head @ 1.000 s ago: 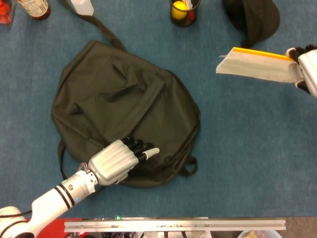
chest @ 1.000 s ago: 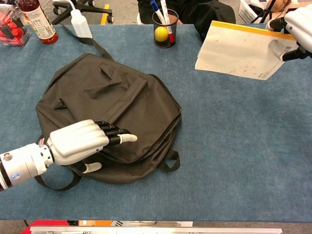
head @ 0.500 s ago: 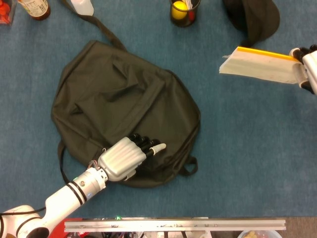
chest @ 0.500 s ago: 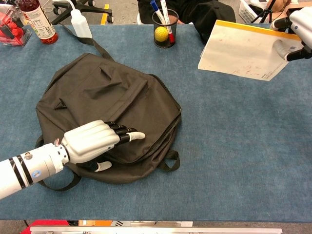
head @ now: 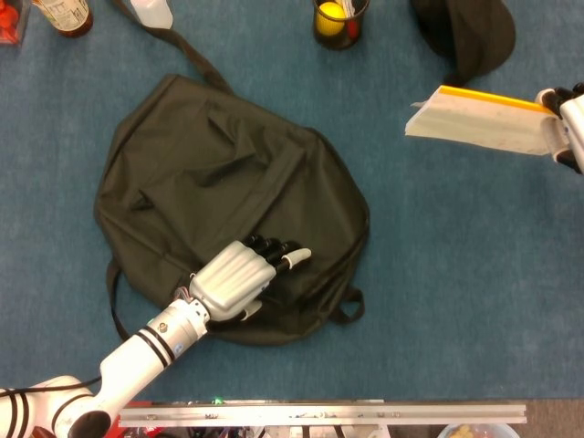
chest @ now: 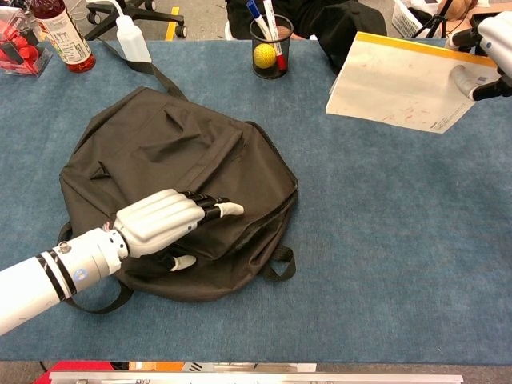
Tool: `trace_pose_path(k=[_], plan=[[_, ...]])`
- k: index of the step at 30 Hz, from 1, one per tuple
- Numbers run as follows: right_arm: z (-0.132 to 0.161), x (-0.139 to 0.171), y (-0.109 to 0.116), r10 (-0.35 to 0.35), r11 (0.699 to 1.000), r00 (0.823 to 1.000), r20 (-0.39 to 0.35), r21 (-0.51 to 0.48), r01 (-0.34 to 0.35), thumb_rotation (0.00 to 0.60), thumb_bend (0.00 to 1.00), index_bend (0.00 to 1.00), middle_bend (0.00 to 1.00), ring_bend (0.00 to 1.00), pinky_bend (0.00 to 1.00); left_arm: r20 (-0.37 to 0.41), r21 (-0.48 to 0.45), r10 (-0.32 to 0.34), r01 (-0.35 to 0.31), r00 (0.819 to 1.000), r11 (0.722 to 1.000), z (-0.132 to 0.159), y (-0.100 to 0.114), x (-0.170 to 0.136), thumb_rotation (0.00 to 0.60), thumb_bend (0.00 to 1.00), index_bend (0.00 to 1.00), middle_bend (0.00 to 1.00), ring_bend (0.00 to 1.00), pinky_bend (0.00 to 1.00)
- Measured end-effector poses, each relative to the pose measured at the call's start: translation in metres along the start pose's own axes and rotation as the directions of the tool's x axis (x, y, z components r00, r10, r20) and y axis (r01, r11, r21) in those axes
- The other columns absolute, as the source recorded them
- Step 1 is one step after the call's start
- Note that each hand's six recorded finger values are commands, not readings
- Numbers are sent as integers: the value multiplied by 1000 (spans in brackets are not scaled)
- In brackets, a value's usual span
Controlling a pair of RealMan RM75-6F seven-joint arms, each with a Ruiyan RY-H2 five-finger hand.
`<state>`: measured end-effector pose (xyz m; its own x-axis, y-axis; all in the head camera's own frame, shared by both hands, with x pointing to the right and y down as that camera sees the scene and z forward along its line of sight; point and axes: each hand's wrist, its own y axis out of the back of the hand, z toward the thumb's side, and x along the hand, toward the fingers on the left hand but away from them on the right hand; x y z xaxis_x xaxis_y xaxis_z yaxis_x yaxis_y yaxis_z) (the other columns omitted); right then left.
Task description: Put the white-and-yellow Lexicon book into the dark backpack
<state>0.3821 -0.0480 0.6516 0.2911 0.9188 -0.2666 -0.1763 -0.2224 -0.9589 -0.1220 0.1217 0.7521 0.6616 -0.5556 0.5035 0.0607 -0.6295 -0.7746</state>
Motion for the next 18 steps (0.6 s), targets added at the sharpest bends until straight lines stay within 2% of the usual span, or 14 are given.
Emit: trace_pose_path(k=[7,9,12,14,18], plan=[[0,0,0,0,1000,1000,1,-6,0,600,477,880,687,583,652,-17,-63,29,-30,999,998,-4,3,6,600,267,252,220,274,228],[0,0,1,-2,1000,1000,1,-6,2,600,477,881,687,584,652,-18,-78,36,-37,999,996,-4,3,8,600,267,297,260,320,270],[0,0,3,-9,1000,1000,3,-10,9,600,477,882,687,584,651,-22,-107,62,-64,998,992,-3,6,11,600,267,410,377,436,434],[0,0,6,-16,1000,1000,4,-15,16,600,477,883,689,585,651,-25,-131,84,-86,996,988,-3,9,12,600,267,481,462,514,576],[1,0,11,-24,999,1000,4,-37,24,600,477,886,693,590,652,-36,-206,143,-148,989,967,-4,20,14,600,268,552,573,588,693]])
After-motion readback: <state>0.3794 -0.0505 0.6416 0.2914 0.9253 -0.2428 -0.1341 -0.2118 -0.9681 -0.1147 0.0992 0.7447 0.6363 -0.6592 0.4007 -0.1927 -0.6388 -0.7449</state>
